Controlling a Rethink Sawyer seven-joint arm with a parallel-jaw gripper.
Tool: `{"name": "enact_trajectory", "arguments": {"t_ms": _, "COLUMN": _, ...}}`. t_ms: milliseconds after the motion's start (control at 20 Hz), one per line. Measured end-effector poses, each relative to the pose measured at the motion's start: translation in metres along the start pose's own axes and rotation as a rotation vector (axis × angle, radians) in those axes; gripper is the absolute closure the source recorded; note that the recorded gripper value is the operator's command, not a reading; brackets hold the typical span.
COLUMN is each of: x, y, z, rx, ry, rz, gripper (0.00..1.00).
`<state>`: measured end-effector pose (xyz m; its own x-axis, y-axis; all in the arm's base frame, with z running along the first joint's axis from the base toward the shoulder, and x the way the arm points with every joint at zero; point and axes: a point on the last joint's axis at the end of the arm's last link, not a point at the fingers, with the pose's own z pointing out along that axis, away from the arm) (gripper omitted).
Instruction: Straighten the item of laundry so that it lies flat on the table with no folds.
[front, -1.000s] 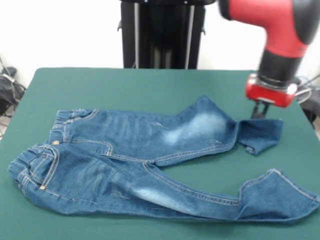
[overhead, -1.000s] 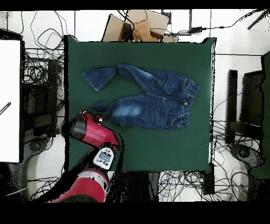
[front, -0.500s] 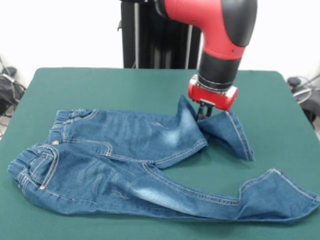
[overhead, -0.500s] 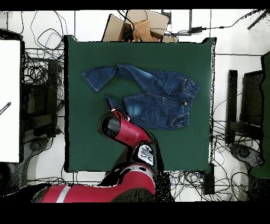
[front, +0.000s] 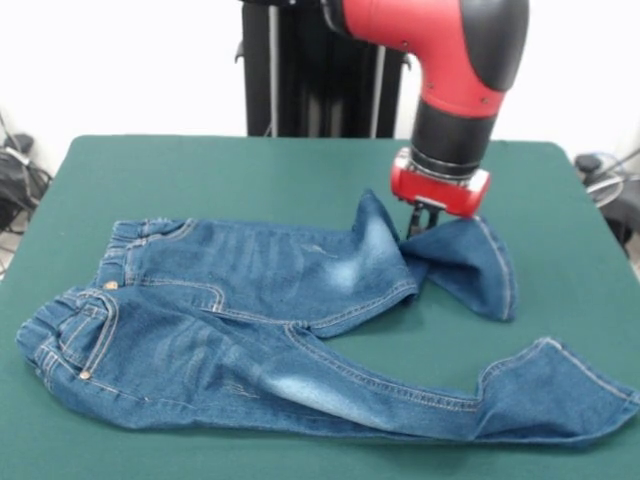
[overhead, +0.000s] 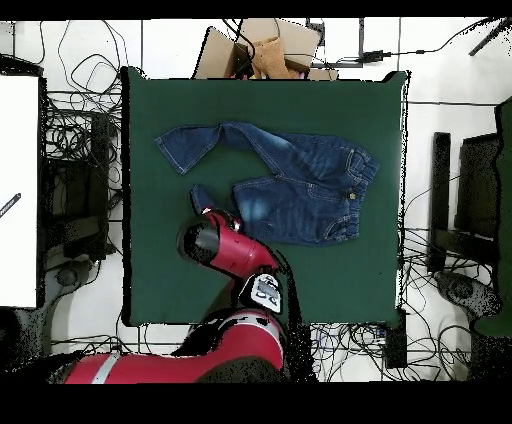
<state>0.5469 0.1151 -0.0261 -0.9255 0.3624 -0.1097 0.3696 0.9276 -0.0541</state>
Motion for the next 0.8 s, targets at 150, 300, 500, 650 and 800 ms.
{"name": "enact_trajectory", "arguments": {"t_ms": 150, "x": 0.009, "y": 0.013, "z": -0.002, "rx": -0.003, "ry": -0.001, "rz": -0.027, "gripper": 1.0}}
{"name": "enact_trajectory", "arguments": {"t_ms": 300, "x": 0.022, "y": 0.032, "z": -0.007, "rx": -0.003, "ry": -0.002, "rz": -0.061, "gripper": 1.0}}
{"name": "enact_trajectory", "arguments": {"t_ms": 500, "x": 0.04, "y": 0.06, "z": -0.022, "rx": -0.007, "ry": 0.014, "rz": -0.094, "gripper": 1.0}}
{"name": "enact_trajectory", "arguments": {"t_ms": 650, "x": 0.051, "y": 0.08, "z": -0.034, "rx": -0.022, "ry": 0.027, "rz": -0.107, "gripper": 1.0}}
{"name": "enact_trajectory", "arguments": {"t_ms": 800, "x": 0.052, "y": 0.087, "z": -0.04, "rx": -0.03, "ry": 0.022, "rz": -0.113, "gripper": 1.0}}
